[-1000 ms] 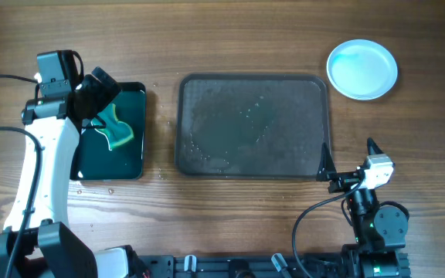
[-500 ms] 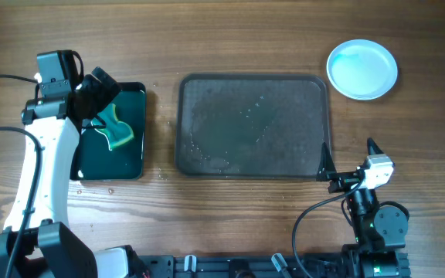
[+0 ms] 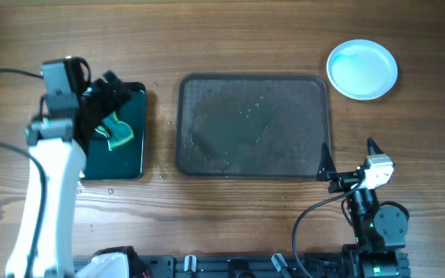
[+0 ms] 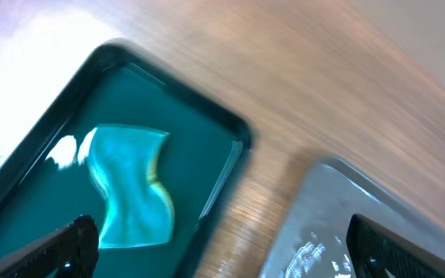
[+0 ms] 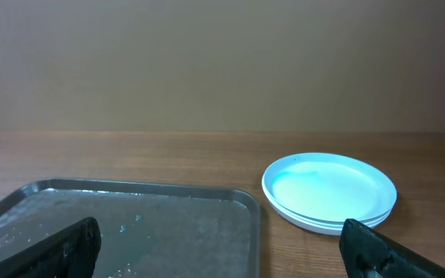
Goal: Clean dirty plates on tray and stack at the side
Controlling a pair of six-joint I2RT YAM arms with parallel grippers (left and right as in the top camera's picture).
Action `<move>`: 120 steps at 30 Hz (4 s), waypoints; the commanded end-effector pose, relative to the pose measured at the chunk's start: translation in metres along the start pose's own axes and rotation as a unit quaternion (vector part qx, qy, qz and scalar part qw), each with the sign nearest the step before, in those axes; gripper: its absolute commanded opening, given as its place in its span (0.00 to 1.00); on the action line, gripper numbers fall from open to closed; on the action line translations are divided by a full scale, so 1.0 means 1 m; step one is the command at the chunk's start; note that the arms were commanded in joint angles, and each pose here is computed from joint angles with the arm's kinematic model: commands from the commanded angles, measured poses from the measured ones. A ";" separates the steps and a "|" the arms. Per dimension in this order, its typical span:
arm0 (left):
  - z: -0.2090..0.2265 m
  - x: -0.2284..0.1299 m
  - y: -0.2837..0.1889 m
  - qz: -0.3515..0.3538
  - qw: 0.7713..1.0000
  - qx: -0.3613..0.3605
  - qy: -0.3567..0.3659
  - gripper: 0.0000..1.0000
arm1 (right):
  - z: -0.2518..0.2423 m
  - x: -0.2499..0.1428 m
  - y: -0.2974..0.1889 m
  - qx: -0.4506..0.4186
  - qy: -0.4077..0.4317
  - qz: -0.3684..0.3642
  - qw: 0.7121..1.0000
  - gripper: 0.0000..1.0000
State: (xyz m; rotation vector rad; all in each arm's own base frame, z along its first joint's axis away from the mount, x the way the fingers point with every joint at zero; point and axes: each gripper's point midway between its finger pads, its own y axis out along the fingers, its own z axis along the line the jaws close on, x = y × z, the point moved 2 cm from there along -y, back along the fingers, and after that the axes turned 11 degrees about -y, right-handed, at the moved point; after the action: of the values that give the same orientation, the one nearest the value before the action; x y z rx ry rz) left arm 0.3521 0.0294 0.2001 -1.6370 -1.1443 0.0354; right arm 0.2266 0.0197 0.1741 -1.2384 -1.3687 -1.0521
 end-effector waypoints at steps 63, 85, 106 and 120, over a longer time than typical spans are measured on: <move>0.044 -0.129 -0.054 -0.263 0.906 -0.298 0.147 1.00 | -0.002 0.000 0.000 -0.008 -0.006 -0.001 1.000 1.00; 0.044 -0.129 -0.054 -0.263 0.906 -0.298 0.147 1.00 | -0.002 0.000 0.000 -0.008 -0.006 -0.001 1.000 1.00; 0.044 -0.129 -0.054 -0.263 0.906 -0.298 0.147 1.00 | -0.002 0.000 0.000 -0.008 -0.006 -0.001 1.000 1.00; 0.044 -0.129 -0.054 -0.263 0.906 -0.298 0.147 1.00 | -0.002 0.000 0.000 -0.008 -0.006 -0.001 1.000 1.00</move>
State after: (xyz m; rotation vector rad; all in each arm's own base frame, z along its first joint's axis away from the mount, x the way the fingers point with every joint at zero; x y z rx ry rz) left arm 0.2248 -0.0270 0.1606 -1.7041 -1.4151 -0.9505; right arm 0.2267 0.0191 0.1734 -1.2424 -1.3656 -1.0538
